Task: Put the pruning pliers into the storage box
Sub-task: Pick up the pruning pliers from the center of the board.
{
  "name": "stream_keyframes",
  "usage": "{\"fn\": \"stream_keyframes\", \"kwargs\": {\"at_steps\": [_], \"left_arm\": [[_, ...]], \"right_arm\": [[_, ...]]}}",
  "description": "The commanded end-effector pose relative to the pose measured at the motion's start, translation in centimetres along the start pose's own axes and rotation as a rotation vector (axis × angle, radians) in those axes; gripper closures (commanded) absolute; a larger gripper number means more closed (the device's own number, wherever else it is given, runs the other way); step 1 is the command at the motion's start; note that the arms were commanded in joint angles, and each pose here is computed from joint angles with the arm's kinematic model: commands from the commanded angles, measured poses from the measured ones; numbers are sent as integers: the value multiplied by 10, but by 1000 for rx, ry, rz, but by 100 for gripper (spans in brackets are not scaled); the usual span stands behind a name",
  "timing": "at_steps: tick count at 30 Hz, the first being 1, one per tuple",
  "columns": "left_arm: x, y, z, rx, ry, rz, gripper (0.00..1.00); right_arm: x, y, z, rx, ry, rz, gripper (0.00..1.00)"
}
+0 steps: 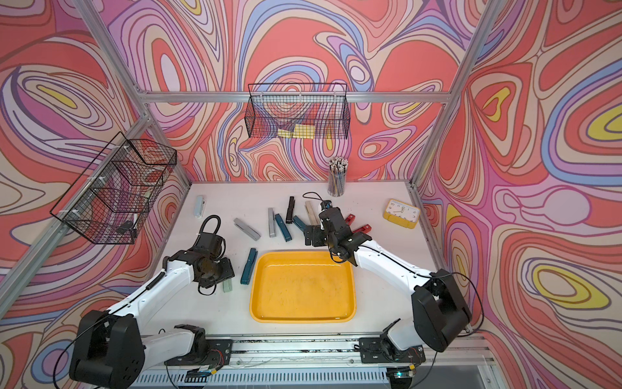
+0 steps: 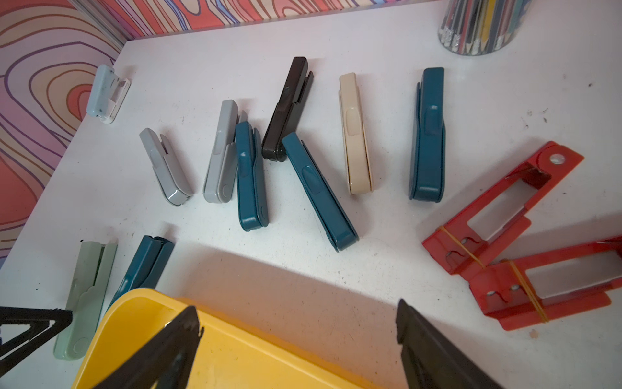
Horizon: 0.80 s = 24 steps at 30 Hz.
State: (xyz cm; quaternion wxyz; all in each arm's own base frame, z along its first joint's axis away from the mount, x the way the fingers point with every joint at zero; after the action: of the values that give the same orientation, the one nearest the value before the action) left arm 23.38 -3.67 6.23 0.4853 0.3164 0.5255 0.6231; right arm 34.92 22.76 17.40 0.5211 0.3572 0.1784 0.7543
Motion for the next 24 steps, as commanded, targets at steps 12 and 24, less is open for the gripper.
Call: {"fn": "stream_keyframes", "kwargs": {"at_steps": [12, 24], "left_arm": [[7, -25, -10, 41, -11, 64, 50], [9, -35, -16, 69, -13, 89, 73]], "right_arm": [[14, -1, -28, 73, 9, 69, 6], [58, 1, -52, 125, 10, 225, 2]]}}
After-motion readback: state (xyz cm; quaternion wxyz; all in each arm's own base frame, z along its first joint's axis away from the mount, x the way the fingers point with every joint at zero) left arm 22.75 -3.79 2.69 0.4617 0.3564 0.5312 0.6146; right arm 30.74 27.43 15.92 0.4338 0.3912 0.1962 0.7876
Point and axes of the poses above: each gripper's point midway between its finger pads, its own y axis back along the fingers, its own x axis along the line the jaws close on, z = x × y, the point moved 1 cm from there along y, back along the fingers, and after that the axes turned 6 degrees about -y, right-handed, at the moved point
